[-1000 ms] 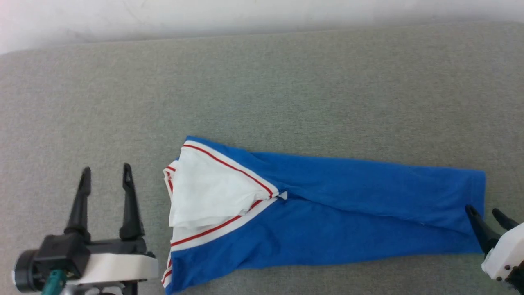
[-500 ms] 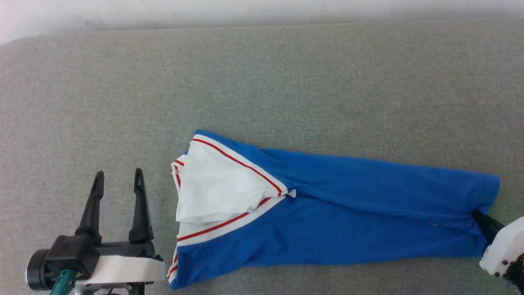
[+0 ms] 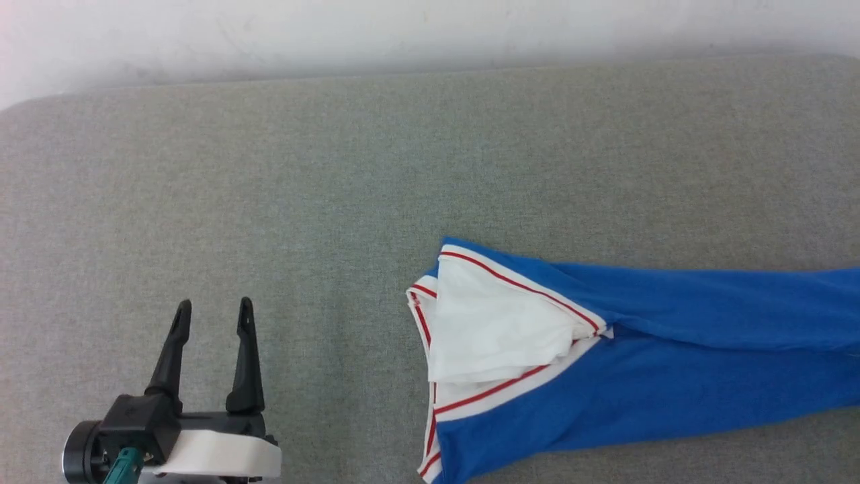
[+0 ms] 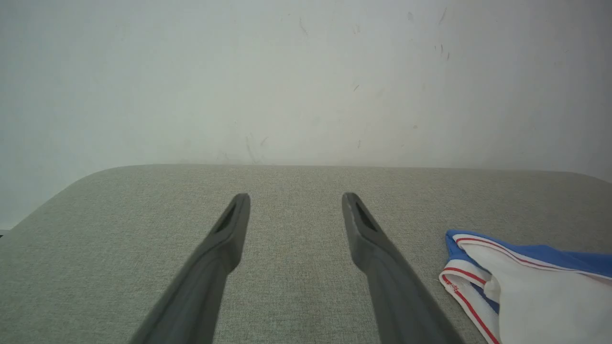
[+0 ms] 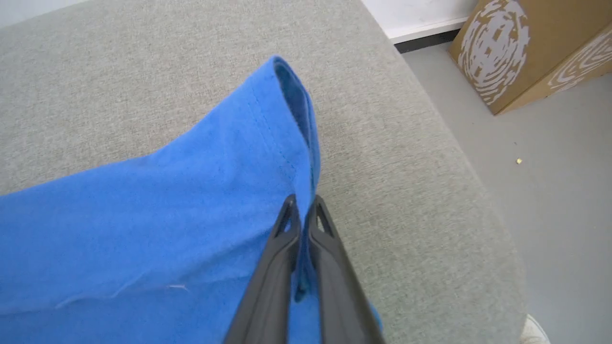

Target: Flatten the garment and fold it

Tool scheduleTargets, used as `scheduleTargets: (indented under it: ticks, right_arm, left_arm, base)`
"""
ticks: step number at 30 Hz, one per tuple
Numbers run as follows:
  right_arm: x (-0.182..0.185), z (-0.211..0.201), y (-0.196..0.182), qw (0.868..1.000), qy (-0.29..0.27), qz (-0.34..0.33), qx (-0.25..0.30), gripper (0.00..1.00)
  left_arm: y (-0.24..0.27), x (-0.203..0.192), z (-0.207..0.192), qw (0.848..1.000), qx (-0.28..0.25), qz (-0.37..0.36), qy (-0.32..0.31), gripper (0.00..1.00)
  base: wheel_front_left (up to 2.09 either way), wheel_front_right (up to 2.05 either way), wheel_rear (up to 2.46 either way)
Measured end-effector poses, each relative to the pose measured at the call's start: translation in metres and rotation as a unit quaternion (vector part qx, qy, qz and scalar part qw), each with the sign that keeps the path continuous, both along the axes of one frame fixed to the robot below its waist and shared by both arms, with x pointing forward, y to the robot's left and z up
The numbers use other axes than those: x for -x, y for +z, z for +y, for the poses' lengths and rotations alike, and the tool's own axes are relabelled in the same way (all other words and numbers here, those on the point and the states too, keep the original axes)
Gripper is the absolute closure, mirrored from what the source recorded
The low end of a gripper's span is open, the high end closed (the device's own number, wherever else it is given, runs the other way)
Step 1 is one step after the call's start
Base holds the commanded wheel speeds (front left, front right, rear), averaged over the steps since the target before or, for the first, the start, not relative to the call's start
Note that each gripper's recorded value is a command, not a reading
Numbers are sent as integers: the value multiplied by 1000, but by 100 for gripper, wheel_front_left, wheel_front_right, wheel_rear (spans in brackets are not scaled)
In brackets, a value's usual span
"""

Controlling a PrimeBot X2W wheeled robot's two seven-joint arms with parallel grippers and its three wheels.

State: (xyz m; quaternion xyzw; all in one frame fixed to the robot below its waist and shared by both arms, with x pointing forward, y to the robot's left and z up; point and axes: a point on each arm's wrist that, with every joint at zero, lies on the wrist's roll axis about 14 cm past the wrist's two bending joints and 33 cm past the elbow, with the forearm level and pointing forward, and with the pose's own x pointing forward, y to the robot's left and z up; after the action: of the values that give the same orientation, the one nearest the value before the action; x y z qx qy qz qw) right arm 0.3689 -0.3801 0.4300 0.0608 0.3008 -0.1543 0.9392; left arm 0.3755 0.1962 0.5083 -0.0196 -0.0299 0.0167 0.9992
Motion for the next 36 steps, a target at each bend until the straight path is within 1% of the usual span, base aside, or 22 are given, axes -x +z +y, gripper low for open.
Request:
scheduleTargets:
  ticks: [2,5,8,12,14,19,23,26,29,32,36]
  right_arm:
    - [0,-3,5,1000,-1,-6,6,100]
    - [-5,15,9,1000,27,-10,3,100]
    - [-11,52,12,997,74,-18,-22,100]
    - [-9,117,14,987,140,-24,-80,100]
    - [-6,150,20,978,176,-27,-107,100]
    - [-5,222,46,953,262,-50,-146,100]
    - [-6,269,59,931,321,-59,-165,100]
    - [-9,305,66,912,364,-62,-178,100]
    - [-14,335,69,897,400,-63,-179,100]
    - [-18,360,63,886,424,-51,-178,100]
    - [-22,379,39,882,442,-18,-161,100]
  left_arm:
    - [1,2,0,1000,2,-1,2,0]
    - [3,4,-1,1000,5,-5,0,0]
    - [2,11,-2,1000,8,-2,-1,0]
    - [1,17,-3,1000,14,0,-1,0]
    - [3,18,-5,1000,18,-4,-3,0]
    - [5,19,-8,1000,23,-8,-7,0]
    - [1,18,-9,1000,30,-3,-5,0]
    - [-3,17,-9,999,35,4,-2,0]
    - [-7,17,-8,999,36,8,0,0]
    - [-9,16,-6,999,41,10,6,0]
    - [-12,16,-3,999,42,14,11,0]
  base:
    - [0,0,0]
    - [0,0,0]
    - [0,0,0]
    - [0,0,0]
    - [0,0,0]
    - [0,0,0]
    - [0,0,0]
    - [0,0,0]
    - [0,0,0]
    - [0,0,0]
    - [0,0,0]
